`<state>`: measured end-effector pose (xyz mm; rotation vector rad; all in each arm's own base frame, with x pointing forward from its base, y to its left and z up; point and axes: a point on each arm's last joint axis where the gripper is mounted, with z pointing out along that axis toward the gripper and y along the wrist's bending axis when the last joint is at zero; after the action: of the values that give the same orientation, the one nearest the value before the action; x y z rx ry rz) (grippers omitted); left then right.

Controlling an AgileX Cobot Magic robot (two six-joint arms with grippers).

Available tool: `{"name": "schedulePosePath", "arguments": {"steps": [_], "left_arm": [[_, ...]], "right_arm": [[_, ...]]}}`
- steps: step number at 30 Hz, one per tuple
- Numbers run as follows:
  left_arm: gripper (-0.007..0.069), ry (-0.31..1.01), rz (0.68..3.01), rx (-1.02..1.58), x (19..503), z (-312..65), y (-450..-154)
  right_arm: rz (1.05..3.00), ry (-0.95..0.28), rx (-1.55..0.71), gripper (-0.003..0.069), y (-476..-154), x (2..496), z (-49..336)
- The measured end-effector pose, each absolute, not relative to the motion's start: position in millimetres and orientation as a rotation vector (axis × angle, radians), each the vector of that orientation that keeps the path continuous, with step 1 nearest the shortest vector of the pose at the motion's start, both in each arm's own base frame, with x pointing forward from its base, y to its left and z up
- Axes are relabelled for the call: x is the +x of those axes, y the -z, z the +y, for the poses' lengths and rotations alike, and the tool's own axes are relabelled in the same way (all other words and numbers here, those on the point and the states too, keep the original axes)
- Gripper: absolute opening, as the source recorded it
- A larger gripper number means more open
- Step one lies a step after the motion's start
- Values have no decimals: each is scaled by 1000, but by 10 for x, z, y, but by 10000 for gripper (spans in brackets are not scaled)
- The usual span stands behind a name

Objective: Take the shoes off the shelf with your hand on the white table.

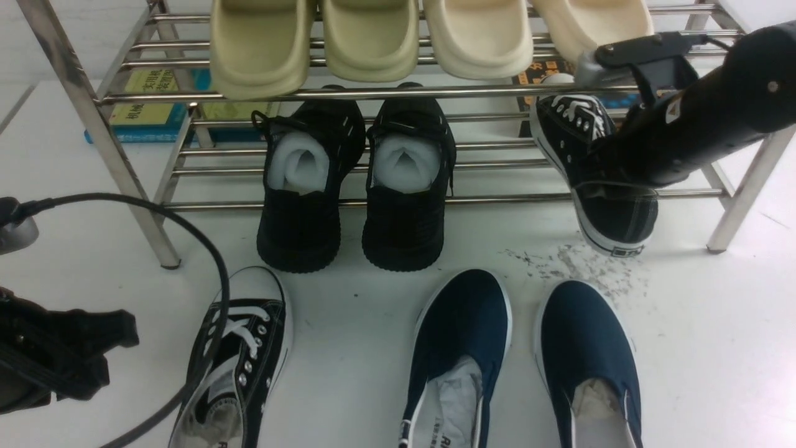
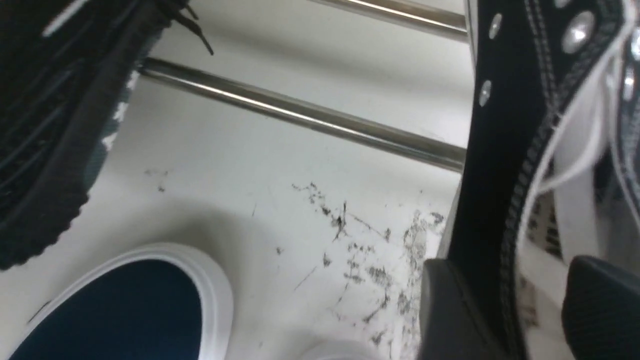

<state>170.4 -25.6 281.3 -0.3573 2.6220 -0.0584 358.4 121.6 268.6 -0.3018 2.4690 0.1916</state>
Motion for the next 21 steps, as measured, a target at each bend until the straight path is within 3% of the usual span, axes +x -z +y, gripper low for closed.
{"name": "schedulePosePath", "arguments": {"steps": [4,10,11,19,21], "left_arm": [[358,58,2622,-357,1704,-256,-2813],[339,58,2622,-357,1704,-256,-2813],[337,58,2622,-357,1704,-256,-2813],[321,58,2625,-359,1700,-256,-2812],[319,57,2627,-359,1699,-255,-2812]], "right_arm": [[2470,-183,-306,306,-2553,3665,1238],[2465,-141,-326,30,-2538,3679,1232],[2471,-132,-332,13,-2547,3667,1225],[2598,-70,-355,1,-2838,3341,1095],[2637,-66,-349,1,-3049,3131,1025]]}}
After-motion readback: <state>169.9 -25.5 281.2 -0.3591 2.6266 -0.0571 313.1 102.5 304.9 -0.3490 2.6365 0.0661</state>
